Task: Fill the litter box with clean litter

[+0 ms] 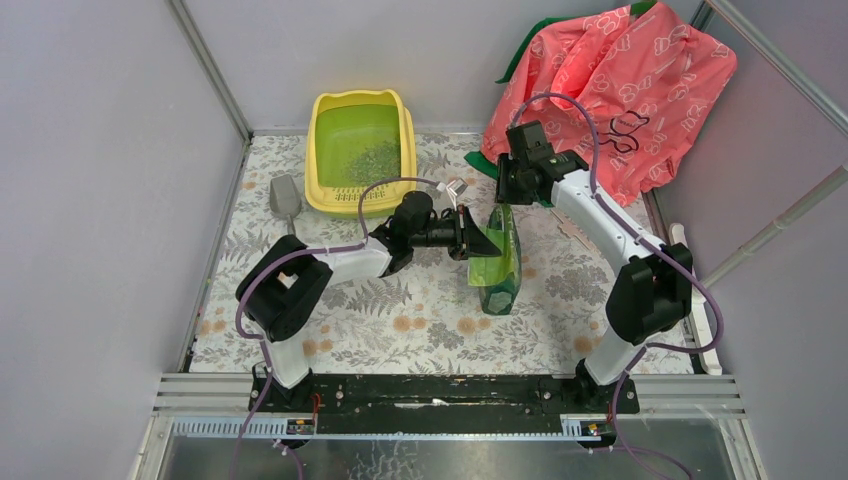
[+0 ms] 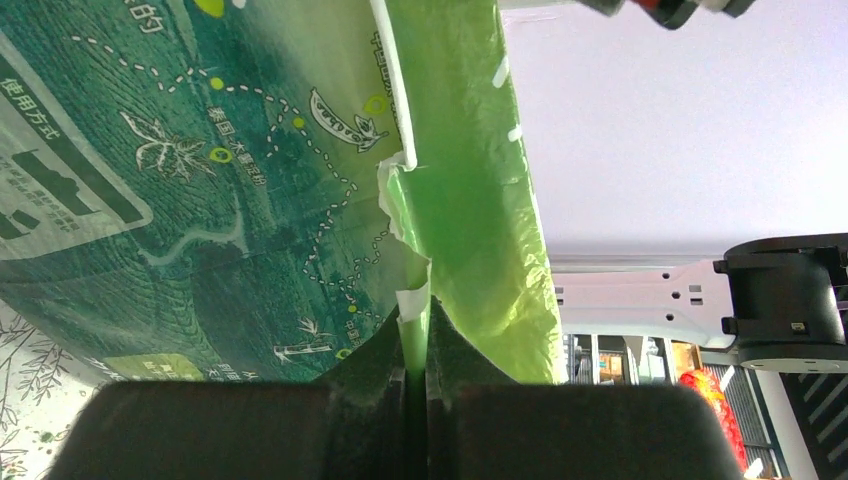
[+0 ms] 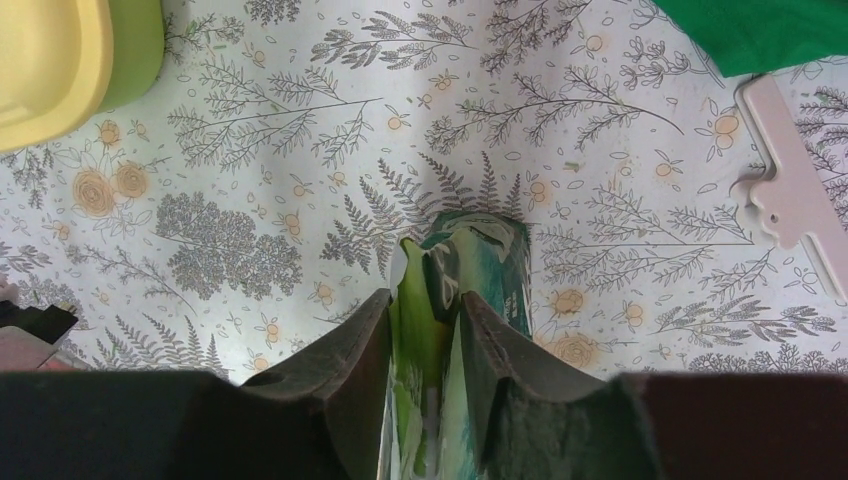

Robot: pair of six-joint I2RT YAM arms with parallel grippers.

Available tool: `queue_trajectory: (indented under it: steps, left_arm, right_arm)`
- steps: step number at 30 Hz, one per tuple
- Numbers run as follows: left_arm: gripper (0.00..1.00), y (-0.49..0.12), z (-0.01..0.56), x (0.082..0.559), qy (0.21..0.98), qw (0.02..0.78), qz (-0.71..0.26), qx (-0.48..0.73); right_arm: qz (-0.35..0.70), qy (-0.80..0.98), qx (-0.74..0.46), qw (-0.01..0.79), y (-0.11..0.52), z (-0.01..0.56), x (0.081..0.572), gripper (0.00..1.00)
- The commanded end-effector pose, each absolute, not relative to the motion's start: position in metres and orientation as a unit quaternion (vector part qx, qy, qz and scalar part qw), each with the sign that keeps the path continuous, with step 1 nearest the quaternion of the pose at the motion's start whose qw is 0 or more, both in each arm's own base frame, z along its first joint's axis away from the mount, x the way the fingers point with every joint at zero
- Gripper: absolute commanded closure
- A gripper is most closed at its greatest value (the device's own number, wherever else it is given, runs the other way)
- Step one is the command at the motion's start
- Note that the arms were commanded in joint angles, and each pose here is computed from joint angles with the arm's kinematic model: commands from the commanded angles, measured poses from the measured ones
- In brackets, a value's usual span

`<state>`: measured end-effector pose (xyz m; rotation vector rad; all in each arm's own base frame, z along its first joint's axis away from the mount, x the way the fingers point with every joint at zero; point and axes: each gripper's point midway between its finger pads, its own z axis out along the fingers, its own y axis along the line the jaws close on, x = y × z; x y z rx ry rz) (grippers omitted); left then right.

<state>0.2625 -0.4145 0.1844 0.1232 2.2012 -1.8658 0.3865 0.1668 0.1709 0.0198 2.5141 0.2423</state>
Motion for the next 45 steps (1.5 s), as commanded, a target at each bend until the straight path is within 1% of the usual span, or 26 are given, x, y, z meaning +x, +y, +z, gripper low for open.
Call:
queue_trajectory:
  steps: [1, 3, 7, 9, 11, 15, 16, 17, 18, 20, 22, 25, 27, 28, 29, 30, 32, 33, 34, 37, 39, 40, 41, 42, 43, 45]
  left_arm:
    - [0.92, -0.417, 0.186, 0.247, 0.745, 0.112, -0.654, 0.07]
    - [0.92, -0.417, 0.185, 0.246, 0.745, 0.111, -0.654, 0.069]
    - [0.92, -0.417, 0.185, 0.246, 0.744, 0.109, -0.656, 0.068]
    - [0.92, -0.417, 0.185, 0.246, 0.744, 0.11, -0.656, 0.069]
    - [0.92, -0.417, 0.184, 0.245, 0.744, 0.11, -0.655, 0.069]
    - [0.92, -0.416, 0.185, 0.244, 0.743, 0.109, -0.657, 0.07]
    - [0.92, -0.416, 0.186, 0.243, 0.743, 0.11, -0.657, 0.07]
    - [0.92, -0.415, 0.186, 0.243, 0.743, 0.11, -0.657, 0.069]
    - [0.92, -0.415, 0.187, 0.243, 0.743, 0.11, -0.657, 0.07]
    - [0.92, -0.415, 0.186, 0.244, 0.744, 0.111, -0.656, 0.068]
    - [0.92, -0.415, 0.185, 0.243, 0.744, 0.11, -0.655, 0.068]
    - [0.92, -0.415, 0.182, 0.245, 0.746, 0.109, -0.653, 0.066]
    - [0.92, -0.415, 0.181, 0.246, 0.747, 0.11, -0.653, 0.064]
    - [0.92, -0.415, 0.18, 0.247, 0.748, 0.11, -0.652, 0.062]
    - [0.92, -0.415, 0.179, 0.247, 0.748, 0.11, -0.651, 0.061]
    - [0.92, -0.415, 0.18, 0.248, 0.748, 0.112, -0.652, 0.061]
    - [0.92, -0.415, 0.18, 0.248, 0.747, 0.113, -0.652, 0.059]
    - [0.92, -0.415, 0.18, 0.248, 0.748, 0.113, -0.651, 0.059]
    - [0.92, -0.414, 0.18, 0.248, 0.748, 0.113, -0.651, 0.058]
    - [0.92, -0.413, 0.181, 0.247, 0.749, 0.114, -0.651, 0.058]
    - [0.92, -0.412, 0.181, 0.249, 0.749, 0.118, -0.65, 0.055]
    - [0.92, -0.411, 0.181, 0.249, 0.749, 0.118, -0.65, 0.053]
    - [0.92, -0.412, 0.181, 0.25, 0.749, 0.119, -0.65, 0.053]
    - [0.92, -0.412, 0.182, 0.251, 0.749, 0.12, -0.65, 0.052]
    - [0.92, -0.412, 0.181, 0.251, 0.749, 0.119, -0.65, 0.052]
    - [0.92, -0.412, 0.182, 0.251, 0.749, 0.12, -0.65, 0.051]
  right_arm:
    - [0.092, 0.935, 0.012, 0.341, 0.166, 0.192, 0.402, 0.61]
    - [0.094, 0.935, 0.012, 0.342, 0.166, 0.193, 0.401, 0.8]
    - [0.095, 0.935, 0.013, 0.342, 0.167, 0.192, 0.401, 1.0]
    - [0.095, 0.933, 0.014, 0.346, 0.166, 0.194, 0.402, 1.0]
    - [0.098, 0.933, 0.013, 0.347, 0.168, 0.197, 0.403, 0.68]
    - [0.095, 0.934, 0.011, 0.345, 0.169, 0.199, 0.407, 0.57]
    - [0.094, 0.935, 0.01, 0.343, 0.169, 0.199, 0.407, 0.68]
    - [0.096, 0.935, 0.008, 0.341, 0.17, 0.2, 0.407, 0.91]
    - [0.097, 0.936, 0.007, 0.34, 0.17, 0.2, 0.406, 1.0]
    - [0.098, 0.937, 0.006, 0.335, 0.169, 0.2, 0.401, 0.95]
    - [0.1, 0.938, 0.004, 0.331, 0.168, 0.2, 0.391, 0.68]
    - [0.107, 0.939, 0.001, 0.326, 0.166, 0.201, 0.374, 0.58]
    - [0.109, 0.942, -0.002, 0.316, 0.165, 0.195, 0.363, 0.61]
    - [0.108, 0.944, -0.003, 0.311, 0.164, 0.191, 0.358, 0.72]
    - [0.108, 0.945, -0.004, 0.309, 0.163, 0.189, 0.353, 0.92]
    - [0.109, 0.946, -0.006, 0.305, 0.163, 0.186, 0.349, 1.0]
    - [0.107, 0.947, -0.009, 0.303, 0.164, 0.185, 0.341, 1.0]
    - [0.103, 0.947, -0.011, 0.303, 0.164, 0.185, 0.337, 0.92]
    - [0.101, 0.947, -0.012, 0.304, 0.164, 0.186, 0.334, 0.74]
    - [0.093, 0.947, -0.018, 0.305, 0.166, 0.191, 0.322, 0.65]
    - [0.091, 0.948, -0.027, 0.303, 0.169, 0.192, 0.313, 0.93]
    - [0.087, 0.948, -0.029, 0.303, 0.17, 0.193, 0.31, 1.0]
    - [0.081, 0.948, -0.029, 0.306, 0.169, 0.193, 0.308, 0.94]
    - [0.076, 0.949, -0.029, 0.304, 0.168, 0.193, 0.305, 0.75]
    - [0.075, 0.95, -0.029, 0.301, 0.168, 0.192, 0.301, 0.66]
    - [0.069, 0.952, -0.032, 0.295, 0.168, 0.19, 0.294, 0.67]
